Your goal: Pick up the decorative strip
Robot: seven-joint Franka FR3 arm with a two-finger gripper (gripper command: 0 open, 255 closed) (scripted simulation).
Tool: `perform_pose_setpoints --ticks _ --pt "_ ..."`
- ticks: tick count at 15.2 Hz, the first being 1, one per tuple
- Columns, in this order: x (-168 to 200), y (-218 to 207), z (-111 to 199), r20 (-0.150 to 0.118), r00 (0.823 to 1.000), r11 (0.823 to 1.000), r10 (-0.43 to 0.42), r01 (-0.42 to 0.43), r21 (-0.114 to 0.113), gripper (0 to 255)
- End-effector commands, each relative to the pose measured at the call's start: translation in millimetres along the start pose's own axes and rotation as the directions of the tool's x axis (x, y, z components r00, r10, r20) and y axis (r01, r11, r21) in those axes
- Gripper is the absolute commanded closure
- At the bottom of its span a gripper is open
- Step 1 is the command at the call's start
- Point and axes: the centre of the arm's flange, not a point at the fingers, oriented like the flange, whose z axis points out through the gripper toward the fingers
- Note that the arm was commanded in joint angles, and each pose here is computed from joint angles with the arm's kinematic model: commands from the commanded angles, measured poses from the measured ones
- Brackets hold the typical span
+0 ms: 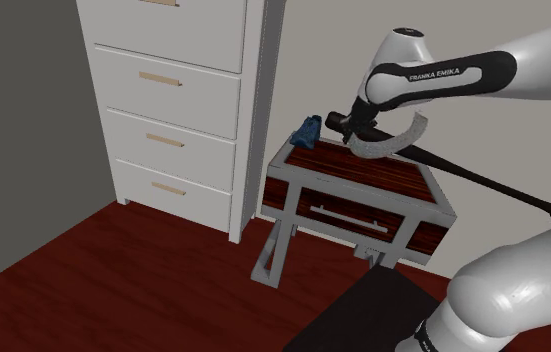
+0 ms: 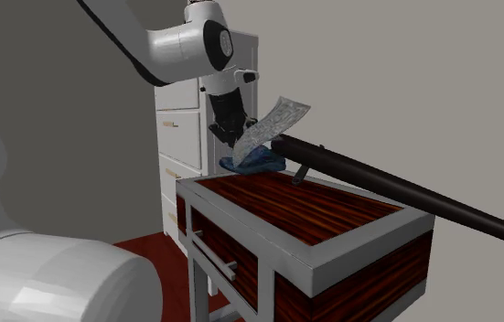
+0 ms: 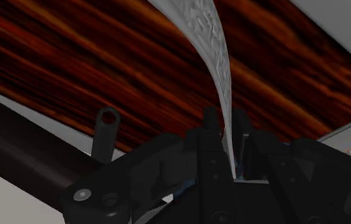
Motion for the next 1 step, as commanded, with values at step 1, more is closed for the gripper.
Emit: perform_pose_setpoints --ticks 1 --pt "1.1 0.6 -1.9 0.000 1.000 1.000 0.000 0.000 0.000 255"
